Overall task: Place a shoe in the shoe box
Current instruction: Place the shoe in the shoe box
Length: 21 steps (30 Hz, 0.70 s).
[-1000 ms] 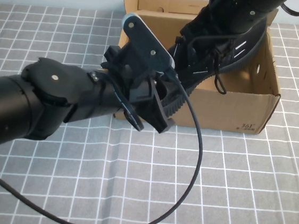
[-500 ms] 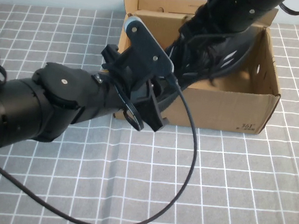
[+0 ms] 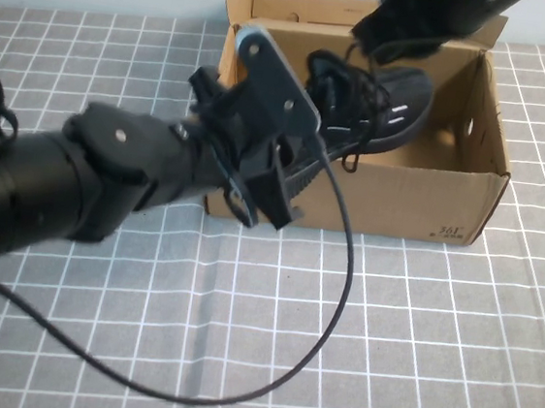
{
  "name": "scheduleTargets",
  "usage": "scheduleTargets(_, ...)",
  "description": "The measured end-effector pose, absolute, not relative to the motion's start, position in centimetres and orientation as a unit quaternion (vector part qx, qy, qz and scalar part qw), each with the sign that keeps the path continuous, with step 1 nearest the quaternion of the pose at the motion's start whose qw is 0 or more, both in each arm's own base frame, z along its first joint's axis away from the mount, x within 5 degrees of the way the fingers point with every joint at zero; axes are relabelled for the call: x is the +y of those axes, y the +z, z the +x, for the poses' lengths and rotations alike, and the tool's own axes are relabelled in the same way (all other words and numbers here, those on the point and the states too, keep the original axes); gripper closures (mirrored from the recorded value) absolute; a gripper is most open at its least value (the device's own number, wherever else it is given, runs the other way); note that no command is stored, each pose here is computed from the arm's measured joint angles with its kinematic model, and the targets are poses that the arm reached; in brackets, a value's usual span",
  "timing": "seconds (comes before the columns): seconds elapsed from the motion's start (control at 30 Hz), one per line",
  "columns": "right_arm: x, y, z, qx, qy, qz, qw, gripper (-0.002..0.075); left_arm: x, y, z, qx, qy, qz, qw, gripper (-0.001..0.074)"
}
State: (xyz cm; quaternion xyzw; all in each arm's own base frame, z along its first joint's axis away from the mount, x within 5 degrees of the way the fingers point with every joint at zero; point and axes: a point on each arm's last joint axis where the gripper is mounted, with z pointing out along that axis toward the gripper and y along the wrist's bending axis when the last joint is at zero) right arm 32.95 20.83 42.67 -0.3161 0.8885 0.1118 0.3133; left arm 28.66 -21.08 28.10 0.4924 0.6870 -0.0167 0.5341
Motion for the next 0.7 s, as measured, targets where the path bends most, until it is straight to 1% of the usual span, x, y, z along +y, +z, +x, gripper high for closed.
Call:
scheduleTargets(0.07,20.1,43.8,32.3,0.885,0.097,-0.315,0.33,0.062,-21.3,29.0,29.0,0.676,-0.031,0.502,0.539,0.0714)
scheduleTargets(0.2,18.7,46.1,30.7,0.874,0.085,-0.31,0.364,0.0708,-21.2,31.8,29.8,0.643,-0.078,0.527,0.55,0.0714)
scheduleTargets(0.3,17.7,47.4,29.1,0.869,0.084,-0.308,0.378,0.0731,-20.4,34.0,30.7,0.621,-0.103,0.54,0.559,0.0715)
scheduleTargets(0.4,16.5,47.6,27.5,0.873,0.077,-0.302,0.375,0.0738,-19.4,35.5,32.0,0.602,-0.13,0.558,0.557,0.0715)
scheduleTargets(0.57,14.5,46.9,24.8,0.887,0.065,-0.282,0.361,0.0741,-18.5,35.9,35.3,0.585,-0.156,0.583,0.541,0.0715)
scheduleTargets(0.7,12.8,45.8,22.5,0.9,0.054,-0.258,0.347,0.0741,-18.6,34.4,38.0,0.579,-0.175,0.604,0.519,0.0715)
